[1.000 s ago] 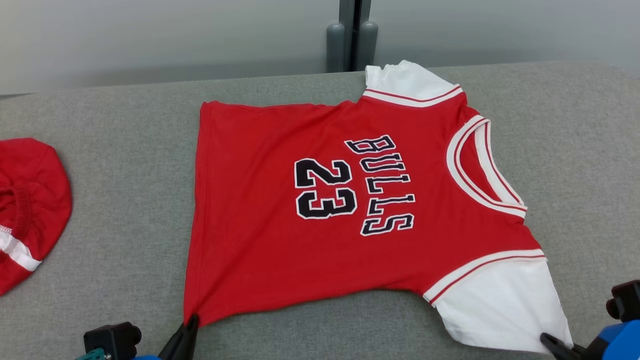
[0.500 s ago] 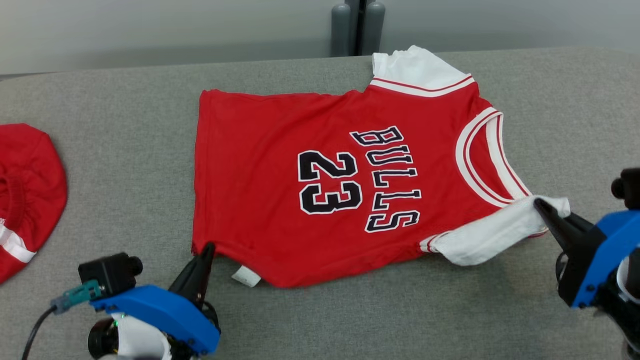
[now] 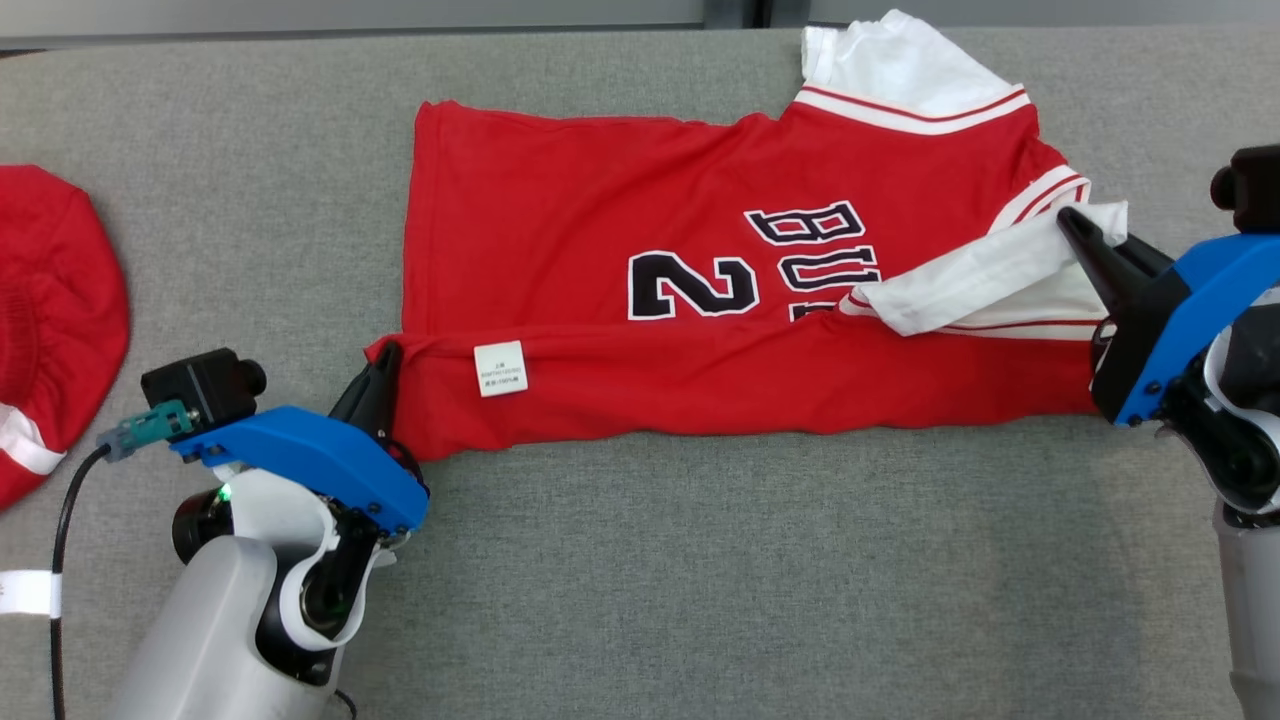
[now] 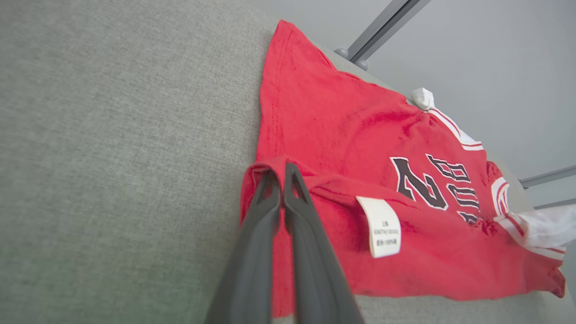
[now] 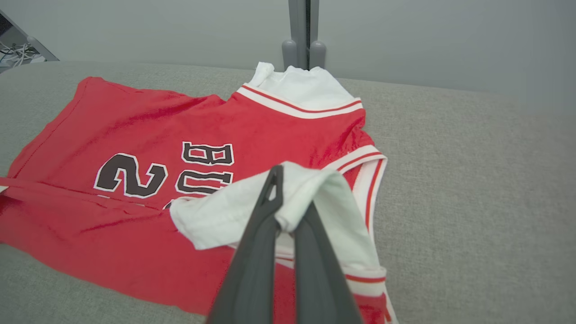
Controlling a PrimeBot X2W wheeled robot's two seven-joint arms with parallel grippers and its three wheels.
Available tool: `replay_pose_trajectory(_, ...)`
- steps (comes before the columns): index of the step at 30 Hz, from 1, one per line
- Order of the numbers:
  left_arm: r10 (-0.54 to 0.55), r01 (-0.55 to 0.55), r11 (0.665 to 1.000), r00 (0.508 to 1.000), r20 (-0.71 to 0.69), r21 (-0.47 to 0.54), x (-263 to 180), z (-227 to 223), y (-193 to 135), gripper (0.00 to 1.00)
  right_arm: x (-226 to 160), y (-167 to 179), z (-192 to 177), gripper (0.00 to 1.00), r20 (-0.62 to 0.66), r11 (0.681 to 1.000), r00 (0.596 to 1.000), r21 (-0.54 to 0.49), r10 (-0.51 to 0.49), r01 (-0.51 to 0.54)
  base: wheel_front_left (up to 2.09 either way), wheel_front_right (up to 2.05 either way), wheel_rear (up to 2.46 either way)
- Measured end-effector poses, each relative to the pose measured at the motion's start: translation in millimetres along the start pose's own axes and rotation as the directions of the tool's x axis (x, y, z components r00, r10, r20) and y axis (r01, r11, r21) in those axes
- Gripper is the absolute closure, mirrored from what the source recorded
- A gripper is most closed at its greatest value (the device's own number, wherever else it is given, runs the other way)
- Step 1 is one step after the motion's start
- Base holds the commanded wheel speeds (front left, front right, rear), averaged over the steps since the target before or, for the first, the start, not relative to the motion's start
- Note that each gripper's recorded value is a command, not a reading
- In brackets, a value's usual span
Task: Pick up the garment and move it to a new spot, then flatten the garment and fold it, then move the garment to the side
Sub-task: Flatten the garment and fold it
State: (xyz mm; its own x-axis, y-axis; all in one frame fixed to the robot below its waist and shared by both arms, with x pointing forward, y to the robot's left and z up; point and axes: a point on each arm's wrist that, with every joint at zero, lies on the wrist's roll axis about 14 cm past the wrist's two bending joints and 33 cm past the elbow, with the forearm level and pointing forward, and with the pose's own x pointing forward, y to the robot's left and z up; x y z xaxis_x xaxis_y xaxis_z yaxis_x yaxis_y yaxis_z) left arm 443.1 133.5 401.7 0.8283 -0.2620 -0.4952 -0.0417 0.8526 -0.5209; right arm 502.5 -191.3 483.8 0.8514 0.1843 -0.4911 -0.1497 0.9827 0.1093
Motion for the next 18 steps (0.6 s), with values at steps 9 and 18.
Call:
replay_pose_trajectory(9,-0.009,0.009,0.998,1.0,0.008,0.054,20,-1,3,0.0,29,2,5,0.0,0.062,1.0,0.998,-0.007,0.014,-0.014,0.0,0.0,0.0)
replay_pose_trajectory(18,-0.013,0.005,0.986,0.999,0.047,0.167,-15,-14,3,0.0,-5,-12,1,0.0,0.097,0.996,0.994,0.076,-0.047,0.04,0.0,0.0,0.0)
